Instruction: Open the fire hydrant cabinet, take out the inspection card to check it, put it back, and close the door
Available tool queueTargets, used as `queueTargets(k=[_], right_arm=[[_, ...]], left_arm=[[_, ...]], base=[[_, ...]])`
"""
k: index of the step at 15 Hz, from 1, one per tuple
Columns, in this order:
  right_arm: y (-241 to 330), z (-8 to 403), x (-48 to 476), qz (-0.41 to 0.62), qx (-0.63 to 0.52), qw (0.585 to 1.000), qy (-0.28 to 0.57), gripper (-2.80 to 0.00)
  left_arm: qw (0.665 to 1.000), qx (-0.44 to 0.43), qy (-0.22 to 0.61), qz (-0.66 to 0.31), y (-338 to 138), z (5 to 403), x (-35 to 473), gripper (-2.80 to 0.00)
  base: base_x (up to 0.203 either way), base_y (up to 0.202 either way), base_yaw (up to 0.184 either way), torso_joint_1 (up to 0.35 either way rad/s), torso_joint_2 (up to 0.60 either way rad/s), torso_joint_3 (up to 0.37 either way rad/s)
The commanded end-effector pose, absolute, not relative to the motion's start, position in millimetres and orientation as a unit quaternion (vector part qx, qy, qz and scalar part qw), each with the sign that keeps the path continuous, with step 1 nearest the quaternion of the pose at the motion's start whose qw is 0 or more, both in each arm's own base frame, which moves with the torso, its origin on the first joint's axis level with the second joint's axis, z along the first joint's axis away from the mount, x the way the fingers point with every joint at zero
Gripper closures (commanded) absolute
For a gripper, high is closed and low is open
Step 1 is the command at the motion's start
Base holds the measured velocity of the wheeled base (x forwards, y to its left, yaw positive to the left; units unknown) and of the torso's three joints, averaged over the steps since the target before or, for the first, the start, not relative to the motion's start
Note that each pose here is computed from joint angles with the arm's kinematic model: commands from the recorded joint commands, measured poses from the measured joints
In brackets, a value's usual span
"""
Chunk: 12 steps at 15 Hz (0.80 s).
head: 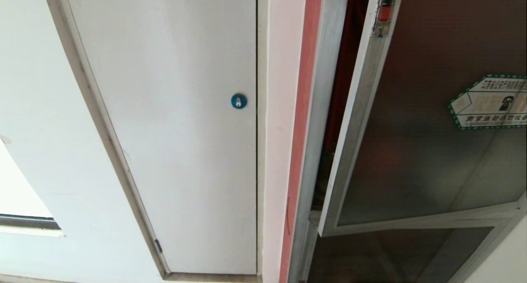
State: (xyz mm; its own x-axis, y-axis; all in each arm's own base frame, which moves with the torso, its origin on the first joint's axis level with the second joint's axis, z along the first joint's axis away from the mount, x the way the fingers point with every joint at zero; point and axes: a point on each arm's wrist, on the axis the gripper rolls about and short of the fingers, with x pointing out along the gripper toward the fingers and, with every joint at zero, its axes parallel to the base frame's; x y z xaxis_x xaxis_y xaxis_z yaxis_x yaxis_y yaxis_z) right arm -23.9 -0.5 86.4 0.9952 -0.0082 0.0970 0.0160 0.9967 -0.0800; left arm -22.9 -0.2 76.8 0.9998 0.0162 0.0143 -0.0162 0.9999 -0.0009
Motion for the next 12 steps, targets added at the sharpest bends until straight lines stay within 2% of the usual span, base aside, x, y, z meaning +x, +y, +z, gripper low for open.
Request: queueTargets(k=[1, 12], right_arm=[[-0.1, 79.1, -22.9, 0.004, -0.042, 0.999, -0.02, 0.0], [0.0, 75.0, -22.9, 0.008, -0.011, 1.0, 0.001, 0.0]], left_arm=[[1.0, -0.001, -0.004, 0.008, -0.2, 75.2, -22.3, 0.0], [1.0, -0.001, -0.005, 0.008, -0.2, 75.2, -22.5, 0.0]], base=[[0.0, 0.0, 0.0, 0.0, 0.0, 0.0], [0.0, 0.0, 0.0, 0.0, 0.0, 0.0]])
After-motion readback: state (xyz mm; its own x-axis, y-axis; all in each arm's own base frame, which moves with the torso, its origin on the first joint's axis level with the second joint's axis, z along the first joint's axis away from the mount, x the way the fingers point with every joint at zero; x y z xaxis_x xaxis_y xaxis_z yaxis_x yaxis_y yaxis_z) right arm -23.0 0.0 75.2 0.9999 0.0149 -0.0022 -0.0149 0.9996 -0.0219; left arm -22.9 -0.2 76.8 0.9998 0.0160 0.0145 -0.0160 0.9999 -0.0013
